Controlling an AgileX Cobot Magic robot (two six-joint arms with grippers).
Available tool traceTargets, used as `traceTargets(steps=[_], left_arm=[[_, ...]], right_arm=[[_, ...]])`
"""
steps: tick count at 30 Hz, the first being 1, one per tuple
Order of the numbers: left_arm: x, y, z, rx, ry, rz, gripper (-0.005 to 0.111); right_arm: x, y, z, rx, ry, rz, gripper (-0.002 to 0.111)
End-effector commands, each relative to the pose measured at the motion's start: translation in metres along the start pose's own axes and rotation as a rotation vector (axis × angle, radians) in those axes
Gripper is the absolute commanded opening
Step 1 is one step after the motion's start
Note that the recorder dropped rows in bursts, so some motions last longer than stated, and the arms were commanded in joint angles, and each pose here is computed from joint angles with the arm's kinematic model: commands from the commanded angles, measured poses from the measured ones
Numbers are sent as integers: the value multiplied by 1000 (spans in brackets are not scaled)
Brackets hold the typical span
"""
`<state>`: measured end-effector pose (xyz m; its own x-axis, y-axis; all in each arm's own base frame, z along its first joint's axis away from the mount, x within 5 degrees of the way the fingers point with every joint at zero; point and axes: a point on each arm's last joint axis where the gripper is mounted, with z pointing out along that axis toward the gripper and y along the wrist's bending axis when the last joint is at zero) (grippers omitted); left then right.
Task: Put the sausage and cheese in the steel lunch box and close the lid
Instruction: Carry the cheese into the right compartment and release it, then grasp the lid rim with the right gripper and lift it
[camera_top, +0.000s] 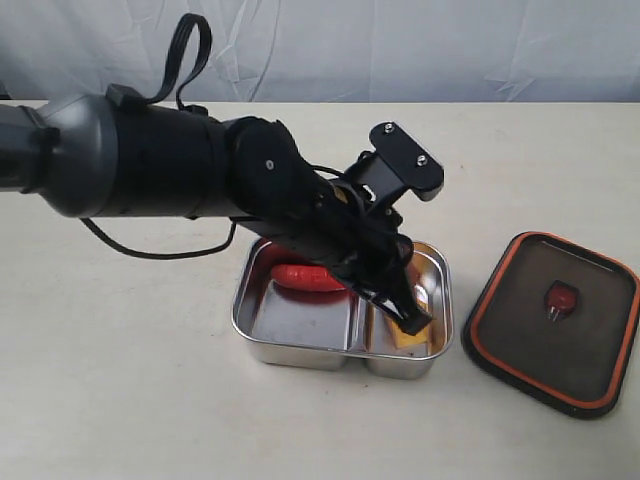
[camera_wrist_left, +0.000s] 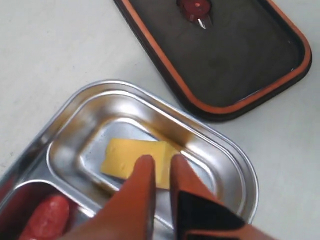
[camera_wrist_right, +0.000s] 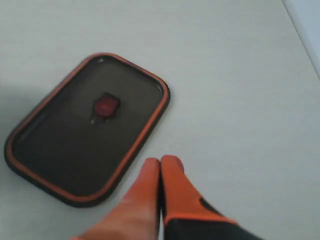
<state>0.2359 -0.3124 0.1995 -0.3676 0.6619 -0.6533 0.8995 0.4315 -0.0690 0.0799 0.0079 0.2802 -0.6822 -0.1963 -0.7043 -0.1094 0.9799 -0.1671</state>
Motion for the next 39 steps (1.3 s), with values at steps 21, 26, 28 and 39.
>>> traceTargets(steps=[21,26,28,39], left_arm=[[5,52,-98,-124,92,-115,0],[13,51,-95,-114,130,-117,0],[16,51,-93,-117,138,-115,0],[18,54,-91,-154,120,-94,0]], right_arm=[[-99,58,109,-147,313,141,-1],[-112,36,142,-158,545,138,-1],[-107,24,158,-129,621,166,-1],[-83,-8,204,-68,778,283,40]])
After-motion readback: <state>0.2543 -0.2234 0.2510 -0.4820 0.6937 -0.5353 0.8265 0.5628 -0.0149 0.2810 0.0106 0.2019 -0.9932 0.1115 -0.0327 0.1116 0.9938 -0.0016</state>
